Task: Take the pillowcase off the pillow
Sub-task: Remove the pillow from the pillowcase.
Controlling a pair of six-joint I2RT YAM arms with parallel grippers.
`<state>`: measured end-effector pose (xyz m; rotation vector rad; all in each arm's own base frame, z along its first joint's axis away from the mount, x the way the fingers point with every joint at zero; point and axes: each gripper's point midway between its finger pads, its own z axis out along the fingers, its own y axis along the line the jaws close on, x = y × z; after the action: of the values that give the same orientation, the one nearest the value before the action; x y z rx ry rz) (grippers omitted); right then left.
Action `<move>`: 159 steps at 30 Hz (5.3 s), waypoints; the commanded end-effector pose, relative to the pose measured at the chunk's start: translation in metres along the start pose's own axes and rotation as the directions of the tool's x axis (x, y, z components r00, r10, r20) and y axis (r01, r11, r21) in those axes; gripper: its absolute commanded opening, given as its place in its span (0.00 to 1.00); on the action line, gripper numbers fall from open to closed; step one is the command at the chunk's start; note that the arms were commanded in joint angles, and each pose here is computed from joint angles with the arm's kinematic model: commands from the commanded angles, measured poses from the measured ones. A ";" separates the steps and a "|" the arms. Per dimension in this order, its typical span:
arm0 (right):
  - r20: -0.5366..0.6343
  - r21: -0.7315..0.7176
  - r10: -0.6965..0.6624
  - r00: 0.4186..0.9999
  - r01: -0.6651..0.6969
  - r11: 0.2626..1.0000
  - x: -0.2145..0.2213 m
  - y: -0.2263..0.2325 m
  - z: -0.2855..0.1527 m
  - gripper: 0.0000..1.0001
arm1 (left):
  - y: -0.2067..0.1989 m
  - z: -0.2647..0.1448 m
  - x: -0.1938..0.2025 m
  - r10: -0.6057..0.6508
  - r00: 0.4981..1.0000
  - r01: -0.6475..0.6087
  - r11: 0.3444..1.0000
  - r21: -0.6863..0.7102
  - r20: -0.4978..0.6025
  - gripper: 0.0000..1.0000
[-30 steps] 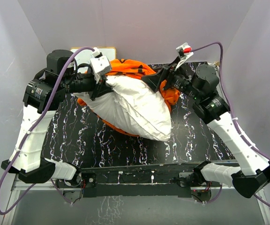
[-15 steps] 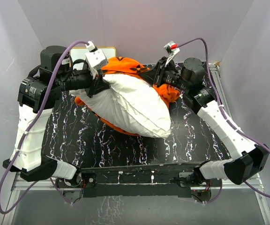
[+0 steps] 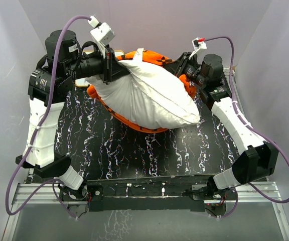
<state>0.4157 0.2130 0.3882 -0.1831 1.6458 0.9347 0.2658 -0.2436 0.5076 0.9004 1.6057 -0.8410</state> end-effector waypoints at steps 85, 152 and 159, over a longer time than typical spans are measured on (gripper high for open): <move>0.472 -0.297 -0.442 0.763 0.610 0.735 -0.075 0.209 -0.030 0.08 | -0.028 -0.105 -0.078 0.556 0.789 -0.483 0.824 -0.297 0.261 0.97; 0.222 -0.257 0.009 0.975 0.050 0.965 -0.065 0.157 -0.001 0.92 | 0.013 -0.055 0.012 0.566 0.824 -0.562 0.813 -0.153 -0.020 0.00; 0.167 -0.075 0.025 0.986 -0.013 0.997 -0.044 0.117 0.015 0.81 | 0.009 -0.061 0.010 0.568 0.823 -0.563 0.811 -0.160 -0.016 0.00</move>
<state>0.3591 0.2966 0.4793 -0.2235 1.4319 1.0794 0.2551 -0.1884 0.4956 1.1816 1.2831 -0.3015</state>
